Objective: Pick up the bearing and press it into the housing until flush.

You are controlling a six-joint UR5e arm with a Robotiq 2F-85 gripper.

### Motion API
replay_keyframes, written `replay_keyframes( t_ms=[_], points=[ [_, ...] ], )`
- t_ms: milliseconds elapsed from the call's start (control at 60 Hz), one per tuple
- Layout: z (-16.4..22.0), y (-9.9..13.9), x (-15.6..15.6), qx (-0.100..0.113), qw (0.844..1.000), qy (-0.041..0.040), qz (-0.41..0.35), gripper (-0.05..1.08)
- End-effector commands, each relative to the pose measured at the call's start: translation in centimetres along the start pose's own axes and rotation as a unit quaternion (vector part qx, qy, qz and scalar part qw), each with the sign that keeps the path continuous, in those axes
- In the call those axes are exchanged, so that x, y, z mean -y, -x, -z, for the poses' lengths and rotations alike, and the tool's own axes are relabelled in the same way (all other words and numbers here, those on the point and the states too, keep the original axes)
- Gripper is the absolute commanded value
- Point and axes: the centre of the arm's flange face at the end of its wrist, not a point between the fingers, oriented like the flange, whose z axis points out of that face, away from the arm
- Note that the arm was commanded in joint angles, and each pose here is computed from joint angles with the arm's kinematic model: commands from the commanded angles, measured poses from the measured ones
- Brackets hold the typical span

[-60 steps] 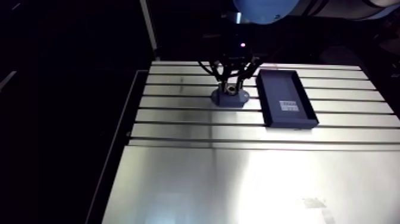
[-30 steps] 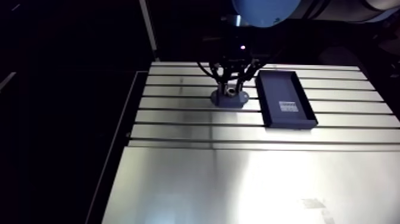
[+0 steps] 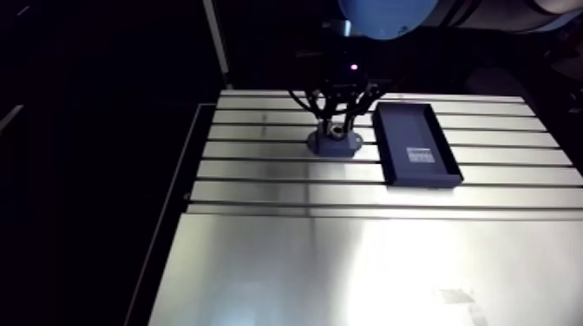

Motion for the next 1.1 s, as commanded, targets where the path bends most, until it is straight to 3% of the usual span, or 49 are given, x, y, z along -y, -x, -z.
replay_keyframes(
  t_ms=[17,1100],
  points=[
    [-0.03,0.0,-0.2,-0.001,1.0,-0.0001,-0.001,0.69],
    [-0.1,-0.02,0.0,-0.001,1.0,-0.0007,0.001,0.69]
  ],
)
